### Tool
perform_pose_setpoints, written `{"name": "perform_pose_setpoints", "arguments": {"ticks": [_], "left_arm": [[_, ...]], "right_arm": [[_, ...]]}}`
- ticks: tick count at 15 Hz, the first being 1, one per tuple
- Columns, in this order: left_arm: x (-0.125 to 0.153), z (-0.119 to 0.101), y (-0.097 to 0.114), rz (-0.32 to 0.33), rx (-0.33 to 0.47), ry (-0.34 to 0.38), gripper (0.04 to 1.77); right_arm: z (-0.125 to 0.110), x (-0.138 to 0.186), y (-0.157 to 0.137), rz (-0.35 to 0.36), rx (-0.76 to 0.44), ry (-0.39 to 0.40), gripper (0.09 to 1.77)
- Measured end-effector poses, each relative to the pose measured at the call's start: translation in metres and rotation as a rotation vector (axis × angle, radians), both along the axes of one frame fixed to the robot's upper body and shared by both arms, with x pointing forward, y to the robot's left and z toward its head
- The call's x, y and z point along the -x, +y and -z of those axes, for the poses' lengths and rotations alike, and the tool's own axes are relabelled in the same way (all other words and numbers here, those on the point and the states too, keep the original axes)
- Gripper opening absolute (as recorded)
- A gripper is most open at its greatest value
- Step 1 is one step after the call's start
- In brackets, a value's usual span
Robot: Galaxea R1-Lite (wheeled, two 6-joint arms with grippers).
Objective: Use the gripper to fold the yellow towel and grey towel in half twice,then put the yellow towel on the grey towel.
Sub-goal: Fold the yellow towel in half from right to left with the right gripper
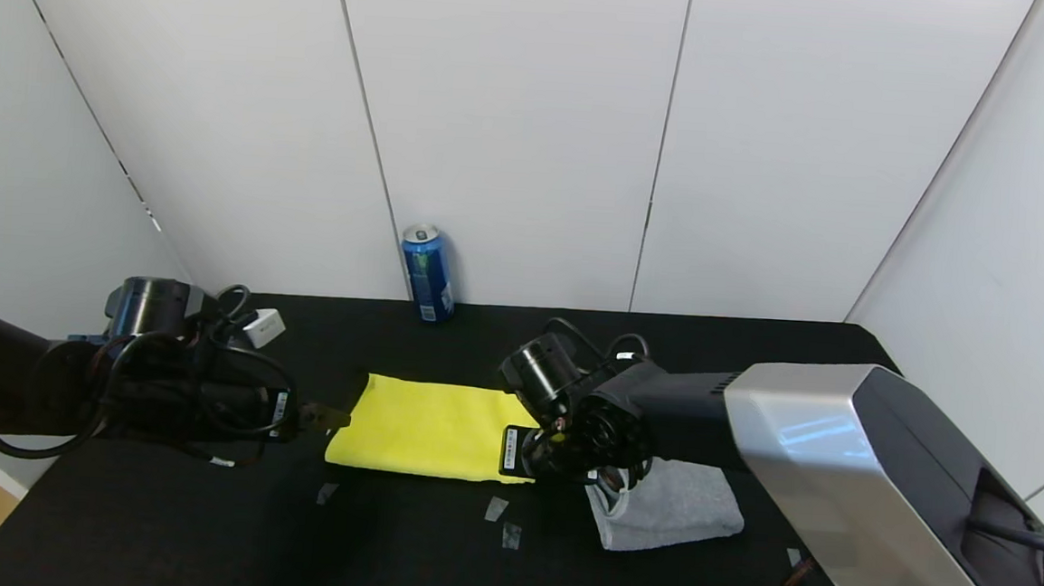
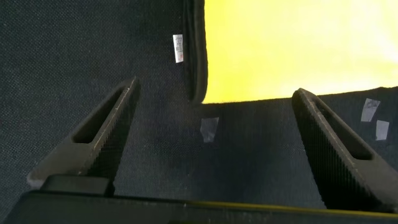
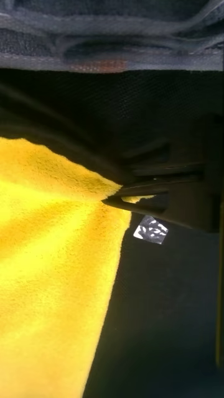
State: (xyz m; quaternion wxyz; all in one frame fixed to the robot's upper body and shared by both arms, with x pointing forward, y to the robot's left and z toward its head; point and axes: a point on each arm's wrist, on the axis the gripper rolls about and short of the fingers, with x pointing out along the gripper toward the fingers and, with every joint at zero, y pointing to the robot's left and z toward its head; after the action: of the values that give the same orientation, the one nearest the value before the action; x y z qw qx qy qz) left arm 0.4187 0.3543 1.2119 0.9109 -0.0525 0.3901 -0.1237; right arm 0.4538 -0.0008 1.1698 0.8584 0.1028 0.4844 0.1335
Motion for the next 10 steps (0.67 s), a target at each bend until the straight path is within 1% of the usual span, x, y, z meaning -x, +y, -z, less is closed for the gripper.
{"name": "perform_pose_setpoints", "arguments": {"ticks": [3, 7, 10], "left_arm": [[0.000, 0.001, -0.001, 0.002, 0.000, 0.003, 1.72], [0.001, 0.002, -0.002, 0.005, 0.000, 0.006, 1.72], [0.001, 0.002, -0.002, 0.006, 0.001, 0.007, 1.72]], "right_arm": [[-0.018, 0.000, -0.004, 0.004, -0.016, -0.031, 0.13], [-0.043, 0.000, -0.012, 0.020, 0.014, -0.117, 0.13], [-0.056, 0.000, -0.022, 0.027, 0.032, -0.120, 0.13]]}}
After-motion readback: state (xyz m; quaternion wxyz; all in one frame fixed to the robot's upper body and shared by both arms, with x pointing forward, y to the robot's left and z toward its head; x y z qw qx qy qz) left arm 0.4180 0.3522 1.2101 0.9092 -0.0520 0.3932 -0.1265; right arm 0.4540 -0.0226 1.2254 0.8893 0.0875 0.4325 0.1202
